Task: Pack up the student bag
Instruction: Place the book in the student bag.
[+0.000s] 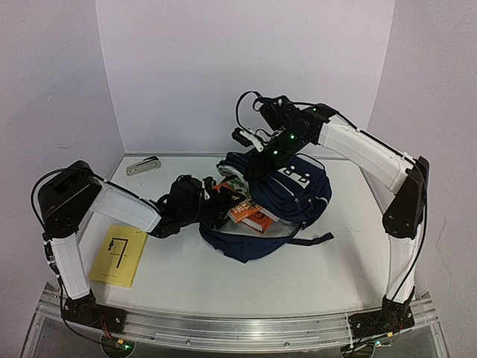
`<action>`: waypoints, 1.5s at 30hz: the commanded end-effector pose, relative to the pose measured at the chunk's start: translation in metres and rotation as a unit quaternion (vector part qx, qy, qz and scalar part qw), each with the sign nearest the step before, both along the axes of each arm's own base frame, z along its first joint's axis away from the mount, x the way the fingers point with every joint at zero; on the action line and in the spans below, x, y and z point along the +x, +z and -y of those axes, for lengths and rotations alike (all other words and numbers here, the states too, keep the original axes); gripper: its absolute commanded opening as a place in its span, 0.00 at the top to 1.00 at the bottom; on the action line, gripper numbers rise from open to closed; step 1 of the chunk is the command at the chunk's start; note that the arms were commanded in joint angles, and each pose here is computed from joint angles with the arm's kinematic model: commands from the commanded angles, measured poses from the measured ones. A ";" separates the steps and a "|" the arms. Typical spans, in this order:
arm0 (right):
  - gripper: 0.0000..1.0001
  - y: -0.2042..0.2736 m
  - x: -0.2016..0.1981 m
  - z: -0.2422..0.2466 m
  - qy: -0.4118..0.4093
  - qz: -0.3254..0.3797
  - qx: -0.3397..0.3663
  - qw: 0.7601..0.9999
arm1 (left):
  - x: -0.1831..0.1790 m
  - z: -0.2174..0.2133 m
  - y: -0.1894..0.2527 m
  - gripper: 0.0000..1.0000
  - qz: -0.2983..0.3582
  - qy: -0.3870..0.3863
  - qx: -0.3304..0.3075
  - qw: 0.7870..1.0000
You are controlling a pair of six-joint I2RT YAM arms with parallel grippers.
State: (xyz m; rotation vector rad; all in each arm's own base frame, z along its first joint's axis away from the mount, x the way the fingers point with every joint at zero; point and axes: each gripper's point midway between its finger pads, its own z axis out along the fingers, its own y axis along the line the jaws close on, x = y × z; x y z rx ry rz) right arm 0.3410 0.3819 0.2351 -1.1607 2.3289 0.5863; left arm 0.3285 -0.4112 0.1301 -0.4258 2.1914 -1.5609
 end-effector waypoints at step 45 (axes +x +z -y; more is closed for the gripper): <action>1.00 -0.030 0.053 -0.048 -0.014 0.007 0.048 0.999 | -0.036 -0.067 0.022 0.22 0.053 -0.014 0.073 0.996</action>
